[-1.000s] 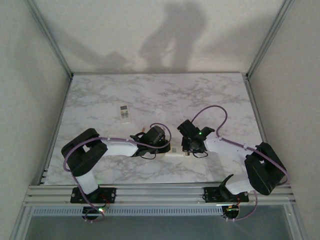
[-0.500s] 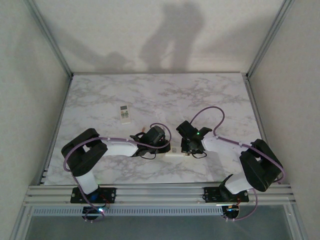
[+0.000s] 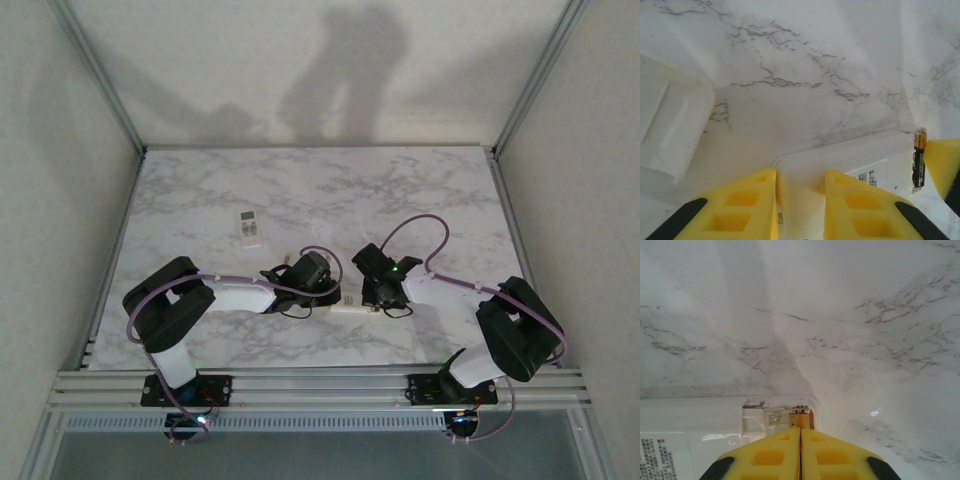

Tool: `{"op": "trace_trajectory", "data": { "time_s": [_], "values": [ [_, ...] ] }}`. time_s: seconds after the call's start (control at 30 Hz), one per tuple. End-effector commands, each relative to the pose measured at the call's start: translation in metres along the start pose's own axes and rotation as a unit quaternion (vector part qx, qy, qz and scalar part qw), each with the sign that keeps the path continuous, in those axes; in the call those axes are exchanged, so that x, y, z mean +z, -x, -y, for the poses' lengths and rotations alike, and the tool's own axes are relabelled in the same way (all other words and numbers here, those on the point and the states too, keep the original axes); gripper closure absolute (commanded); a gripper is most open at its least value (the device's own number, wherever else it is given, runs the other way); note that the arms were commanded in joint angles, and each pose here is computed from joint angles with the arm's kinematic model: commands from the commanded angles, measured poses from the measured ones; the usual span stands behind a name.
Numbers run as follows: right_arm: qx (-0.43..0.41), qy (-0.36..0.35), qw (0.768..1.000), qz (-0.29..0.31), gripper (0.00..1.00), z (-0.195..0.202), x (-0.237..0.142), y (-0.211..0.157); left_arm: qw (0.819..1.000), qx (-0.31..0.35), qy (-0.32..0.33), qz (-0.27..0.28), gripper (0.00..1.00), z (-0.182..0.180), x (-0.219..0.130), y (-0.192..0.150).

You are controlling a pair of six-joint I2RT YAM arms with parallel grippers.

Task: Load the batteries into the remote control

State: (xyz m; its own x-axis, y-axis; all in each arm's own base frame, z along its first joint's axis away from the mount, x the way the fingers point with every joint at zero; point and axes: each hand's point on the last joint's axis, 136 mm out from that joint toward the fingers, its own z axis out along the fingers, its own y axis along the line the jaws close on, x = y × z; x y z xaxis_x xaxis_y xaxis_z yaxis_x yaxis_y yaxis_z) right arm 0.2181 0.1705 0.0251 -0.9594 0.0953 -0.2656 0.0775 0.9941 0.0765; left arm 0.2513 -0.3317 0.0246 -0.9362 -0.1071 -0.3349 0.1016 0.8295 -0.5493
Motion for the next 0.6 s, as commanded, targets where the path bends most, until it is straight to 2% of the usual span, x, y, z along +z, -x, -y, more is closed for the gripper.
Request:
{"op": "trace_trajectory", "data": {
  "time_s": [0.0,0.13,0.2,0.37,0.57],
  "values": [
    [-0.011,-0.051,0.998,-0.03,0.87,0.022,0.004,-0.015,0.999,0.018,0.027,-0.036,0.74,-0.015,0.006,-0.025],
    [-0.018,-0.026,0.999,0.007,0.8,0.008,-0.028,0.009,0.999,0.021,0.03,-0.025,0.69,-0.011,0.002,-0.018],
    [-0.017,-0.017,1.0,0.016,0.79,0.005,-0.039,0.016,0.999,0.023,0.035,-0.018,0.65,-0.011,-0.001,-0.014],
    [-0.005,0.008,0.999,0.043,0.78,-0.001,-0.066,0.027,0.999,0.03,0.04,0.014,0.46,-0.004,-0.018,0.003],
    [-0.008,0.015,0.995,0.101,0.73,0.002,-0.09,0.046,0.989,0.037,0.073,0.122,0.47,-0.004,-0.086,0.069]
  ]
}}
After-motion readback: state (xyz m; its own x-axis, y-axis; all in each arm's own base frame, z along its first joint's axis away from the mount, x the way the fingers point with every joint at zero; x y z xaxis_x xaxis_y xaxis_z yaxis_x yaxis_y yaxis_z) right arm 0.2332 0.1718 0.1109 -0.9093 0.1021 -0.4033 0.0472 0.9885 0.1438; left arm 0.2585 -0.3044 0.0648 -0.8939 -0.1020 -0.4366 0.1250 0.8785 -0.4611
